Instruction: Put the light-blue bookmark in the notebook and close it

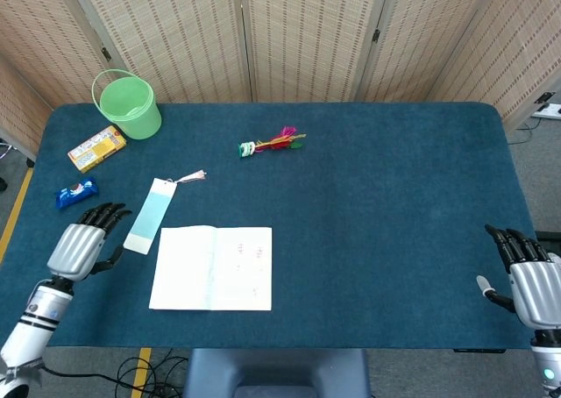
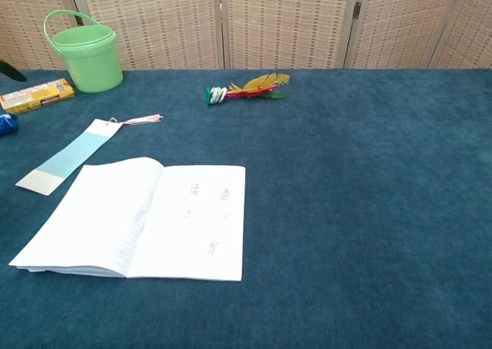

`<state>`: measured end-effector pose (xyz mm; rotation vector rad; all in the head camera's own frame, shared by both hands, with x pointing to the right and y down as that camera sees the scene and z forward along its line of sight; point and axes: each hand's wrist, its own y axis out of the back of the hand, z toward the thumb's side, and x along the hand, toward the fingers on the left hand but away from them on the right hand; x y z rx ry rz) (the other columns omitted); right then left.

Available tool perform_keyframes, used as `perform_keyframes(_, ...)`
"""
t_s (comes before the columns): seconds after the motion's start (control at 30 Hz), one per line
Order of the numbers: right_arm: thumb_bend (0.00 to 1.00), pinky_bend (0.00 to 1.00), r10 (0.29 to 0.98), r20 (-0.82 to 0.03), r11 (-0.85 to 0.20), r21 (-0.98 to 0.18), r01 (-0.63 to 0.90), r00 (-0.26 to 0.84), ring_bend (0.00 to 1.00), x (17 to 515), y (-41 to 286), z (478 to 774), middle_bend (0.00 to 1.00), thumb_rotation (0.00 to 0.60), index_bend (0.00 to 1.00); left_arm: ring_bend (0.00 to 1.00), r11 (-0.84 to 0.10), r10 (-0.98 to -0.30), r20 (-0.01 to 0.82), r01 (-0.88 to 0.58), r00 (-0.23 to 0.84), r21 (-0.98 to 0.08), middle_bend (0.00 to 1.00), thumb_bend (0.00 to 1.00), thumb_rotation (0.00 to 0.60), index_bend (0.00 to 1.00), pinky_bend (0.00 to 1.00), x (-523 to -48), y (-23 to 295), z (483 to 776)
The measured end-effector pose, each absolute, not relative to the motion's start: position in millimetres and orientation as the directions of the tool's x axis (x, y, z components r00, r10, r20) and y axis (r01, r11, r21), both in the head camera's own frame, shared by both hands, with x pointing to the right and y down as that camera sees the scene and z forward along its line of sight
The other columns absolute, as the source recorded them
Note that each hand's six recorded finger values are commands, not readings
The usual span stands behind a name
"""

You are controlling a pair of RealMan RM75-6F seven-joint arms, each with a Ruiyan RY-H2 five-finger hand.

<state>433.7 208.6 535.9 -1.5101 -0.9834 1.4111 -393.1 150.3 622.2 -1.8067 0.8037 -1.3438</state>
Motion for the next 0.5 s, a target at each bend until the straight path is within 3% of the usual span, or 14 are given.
perform_keyframes(0.3, 0.19, 0.24, 0.934, -0.347, -0.349, -0.937, 0.000, 0.081, 0.15, 426, 207, 532, 0.21, 0.600, 0.13, 0.13, -0.602, -0.781, 0.571, -0.064, 0.253, -0.796, 0.16, 0.50, 0.569, 0.17, 0.20, -377, 114, 659)
perform_keyframes(0.4, 0.19, 0.24, 0.935, -0.345, -0.345, -0.938, -0.004, 0.083, 0.15, 425, 206, 530, 0.21, 0.600, 0.13, 0.13, -0.617, -0.774, 0.588, -0.070, 0.233, -0.784, 0.16, 0.50, 0.532, 0.16, 0.20, -378, 102, 671)
perform_keyframes(0.5, 0.19, 0.24, 0.936, -0.342, -0.343, -0.939, -0.004, 0.080, 0.15, 425, 206, 529, 0.21, 0.600, 0.13, 0.13, -0.638, -0.761, 0.612, -0.073, 0.216, -0.767, 0.16, 0.50, 0.447, 0.16, 0.20, -378, 91, 683)
